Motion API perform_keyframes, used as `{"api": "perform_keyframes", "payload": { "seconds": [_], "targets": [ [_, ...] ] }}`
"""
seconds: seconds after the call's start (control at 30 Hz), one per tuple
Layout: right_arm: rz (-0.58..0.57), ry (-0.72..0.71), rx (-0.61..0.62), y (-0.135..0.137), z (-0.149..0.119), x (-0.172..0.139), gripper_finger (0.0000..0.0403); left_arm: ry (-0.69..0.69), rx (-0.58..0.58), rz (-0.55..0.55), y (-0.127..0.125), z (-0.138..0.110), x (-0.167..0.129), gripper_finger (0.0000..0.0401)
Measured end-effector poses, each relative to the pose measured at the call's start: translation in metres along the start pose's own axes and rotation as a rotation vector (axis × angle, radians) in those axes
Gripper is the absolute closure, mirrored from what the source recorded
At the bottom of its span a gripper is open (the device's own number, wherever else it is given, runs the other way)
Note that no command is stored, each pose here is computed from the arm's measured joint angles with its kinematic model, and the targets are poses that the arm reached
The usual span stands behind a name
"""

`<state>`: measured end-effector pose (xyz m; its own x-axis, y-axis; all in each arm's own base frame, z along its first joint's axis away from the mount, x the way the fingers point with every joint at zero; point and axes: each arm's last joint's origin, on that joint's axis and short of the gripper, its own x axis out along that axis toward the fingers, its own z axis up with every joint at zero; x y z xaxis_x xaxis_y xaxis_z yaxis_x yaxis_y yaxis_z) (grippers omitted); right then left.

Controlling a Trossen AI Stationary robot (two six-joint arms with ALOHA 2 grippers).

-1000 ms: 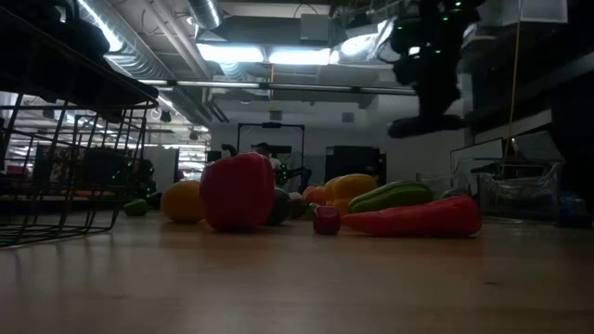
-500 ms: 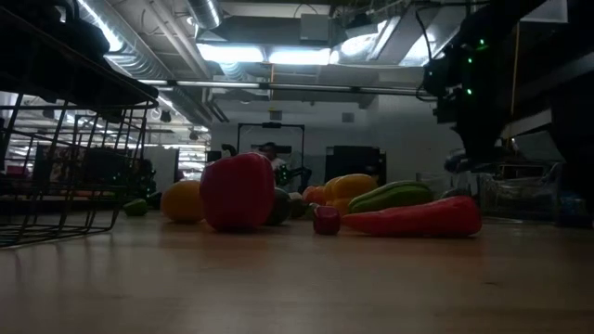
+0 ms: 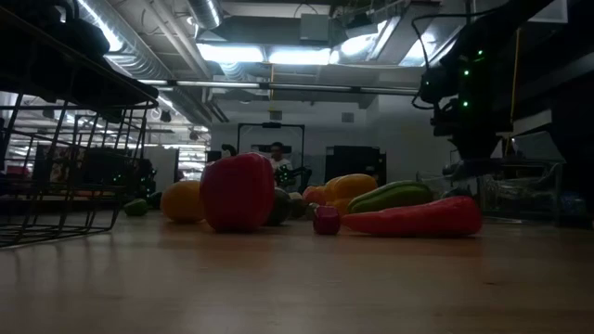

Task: Sort produce into baskets
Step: Put the purple eggplant into the transparent bin

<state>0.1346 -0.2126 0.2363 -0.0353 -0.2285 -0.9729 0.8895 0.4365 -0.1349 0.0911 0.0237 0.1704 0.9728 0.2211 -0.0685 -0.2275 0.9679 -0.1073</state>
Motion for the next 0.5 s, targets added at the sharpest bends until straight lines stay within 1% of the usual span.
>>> {"api": "perform_keyframes", "payload": {
  "seconds": [0.3,0.43,0.5],
  "targets": [
    [-0.071,0.037,0.014,0.001,0.006,0.014,0.0249,0.000,0.000,0.000,0.000,0.000,0.000,0.0391],
    [-0.109,0.058,-0.007,0.007,0.007,0.020,0.0249,0.000,0.000,0.000,0.000,0.000,0.000,0.0391],
    [-0.110,0.065,-0.011,0.007,0.007,0.021,0.0249,0.000,0.000,0.000,0.000,0.000,0.000,0.0391]
  ]
}}
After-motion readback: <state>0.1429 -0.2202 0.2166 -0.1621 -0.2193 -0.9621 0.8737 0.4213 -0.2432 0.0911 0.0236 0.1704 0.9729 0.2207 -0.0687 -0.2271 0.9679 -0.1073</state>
